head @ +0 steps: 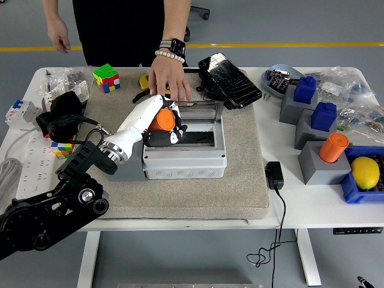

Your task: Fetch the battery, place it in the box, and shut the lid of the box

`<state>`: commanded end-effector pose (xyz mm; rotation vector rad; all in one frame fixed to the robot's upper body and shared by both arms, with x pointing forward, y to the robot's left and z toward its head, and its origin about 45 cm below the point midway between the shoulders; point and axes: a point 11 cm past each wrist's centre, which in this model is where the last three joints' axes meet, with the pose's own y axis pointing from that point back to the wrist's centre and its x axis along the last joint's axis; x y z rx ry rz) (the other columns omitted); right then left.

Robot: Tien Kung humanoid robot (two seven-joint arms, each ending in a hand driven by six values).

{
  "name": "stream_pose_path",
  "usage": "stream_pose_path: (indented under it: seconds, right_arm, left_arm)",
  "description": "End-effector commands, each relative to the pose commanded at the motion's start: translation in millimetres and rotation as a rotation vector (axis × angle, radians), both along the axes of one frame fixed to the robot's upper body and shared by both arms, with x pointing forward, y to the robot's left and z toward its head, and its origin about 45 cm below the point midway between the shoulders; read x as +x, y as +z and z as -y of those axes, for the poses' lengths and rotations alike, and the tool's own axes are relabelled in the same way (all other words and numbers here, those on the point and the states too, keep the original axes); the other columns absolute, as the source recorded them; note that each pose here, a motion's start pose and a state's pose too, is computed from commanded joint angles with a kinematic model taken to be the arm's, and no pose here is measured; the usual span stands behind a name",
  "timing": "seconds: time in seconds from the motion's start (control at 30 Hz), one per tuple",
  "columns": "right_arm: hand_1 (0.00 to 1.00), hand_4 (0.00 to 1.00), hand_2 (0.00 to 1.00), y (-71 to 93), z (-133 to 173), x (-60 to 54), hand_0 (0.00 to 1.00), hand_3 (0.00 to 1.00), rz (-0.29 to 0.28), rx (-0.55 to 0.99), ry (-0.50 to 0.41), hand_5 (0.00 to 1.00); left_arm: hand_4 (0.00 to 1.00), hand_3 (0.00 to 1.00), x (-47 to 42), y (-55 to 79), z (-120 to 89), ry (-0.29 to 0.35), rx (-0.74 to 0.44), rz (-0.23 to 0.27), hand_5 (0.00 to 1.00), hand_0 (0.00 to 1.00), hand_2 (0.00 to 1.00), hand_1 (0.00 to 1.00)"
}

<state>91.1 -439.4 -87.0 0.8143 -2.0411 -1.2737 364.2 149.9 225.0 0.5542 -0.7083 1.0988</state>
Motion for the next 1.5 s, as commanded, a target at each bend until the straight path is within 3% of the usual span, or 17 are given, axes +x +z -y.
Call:
stream_pose_path:
  seconds: [0.17,0.37,0.4,0.57,0.6,0.77,0.8,0.97,1.0,1.17,1.2,1.37,1.4,1.5]
  right_arm:
    - [0.56,0.831,0.506,-0.2,0,-0.4,0.567,0.465,-0.001,0.001,-0.001,0.38]
    - [0.56,0.83,0.506,0.2,1,0.2,0.567,0.465,-0.001,-0.002,0.001,0.381]
    - [0.56,0.83,0.505,0.3,1,0.4,0.565,0.465,0.0,-0.002,0.002,0.381]
    - [0.56,0.83,0.505,0.7,1,1.1,0.565,0.465,0.0,-0.004,0.004,0.381]
    - [0.56,0.83,0.506,0.8,1,1.2,0.568,0.465,0.0,-0.004,0.004,0.381]
    - [0.56,0.83,0.506,1.1,2,1.8,0.568,0.465,0.0,-0.004,0.005,0.381]
    - [0.559,0.83,0.505,1.2,2,2.2,0.567,0.465,0.001,-0.005,0.005,0.382]
    - [0.559,0.83,0.505,1.4,2,3.0,0.567,0.465,0.002,-0.005,0.008,0.382]
    - [0.56,0.829,0.505,1.4,2,3.1,0.567,0.465,0.002,-0.005,0.009,0.383]
    - [0.56,0.829,0.505,1.4,2,2.5,0.567,0.465,0.001,-0.006,0.008,0.383]
    - [0.56,0.829,0.505,1.4,2,2.4,0.567,0.465,0.001,-0.007,0.008,0.382]
    - [0.56,0.829,0.505,1.6,2,2.8,0.567,0.465,0.002,-0.008,0.009,0.382]
    - [0.56,0.829,0.505,1.7,2,3.0,0.567,0.465,0.002,-0.008,0.009,0.381]
    - [0.56,0.829,0.505,1.8,2,3.3,0.567,0.465,0.003,-0.009,0.01,0.381]
  left_arm:
    - [0.002,0.181,6.6,-1.4,16,0.018,0.146,0.023,0.002,0.135,0.098,0.084]
    - [0.018,0.191,9.6,-6.2,39,-0.005,0.27,0.02,0.002,0.14,0.105,0.092]
    - [0.21,0.196,9.6,-7.2,43,-0.014,0.29,0.021,0.002,0.153,0.124,0.114]
    - [0.21,0.196,7.5,-10.3,62,-0.059,0.35,0.02,0.002,0.153,0.124,0.114]
    - [0.288,0.197,7.1,-9.7,66,-0.07,0.361,0.025,0.002,0.158,0.139,0.123]
    - [0.288,0.197,10.1,-7.6,79,-0.092,0.407,0.037,0.002,0.158,0.139,0.123]
    - [0.39,0.212,11.0,-7.4,80,-0.093,0.412,0.039,0.189,0.171,0.177,0.153]
    - [0.39,0.212,19.3,-10.2,81,-0.076,0.461,0.034,0.189,0.171,0.177,0.153]
    - [0.918,0.229,20.5,-11.9,81,-0.071,0.471,0.026,0.368,0.191,0.21,0.181]
    - [0.918,0.229,22.5,-16.9,79,-0.061,0.473,0.006,0.368,0.191,0.21,0.181]
    - [0.998,0.331,22.3,-17.5,79,-0.061,0.474,0.0,0.518,0.219,0.315,0.248]
    - [0.998,0.331,21.5,-15.8,82,-0.071,0.467,-0.005,0.518,0.219,0.315,0.248]
    - [0.998,0.648,21.3,-15.1,82,-0.073,0.464,-0.004,0.561,0.365,0.622,0.588]
    - [0.998,0.648,21.4,-13.6,83,-0.079,0.463,0.004,0.561,0.365,0.622,0.588]
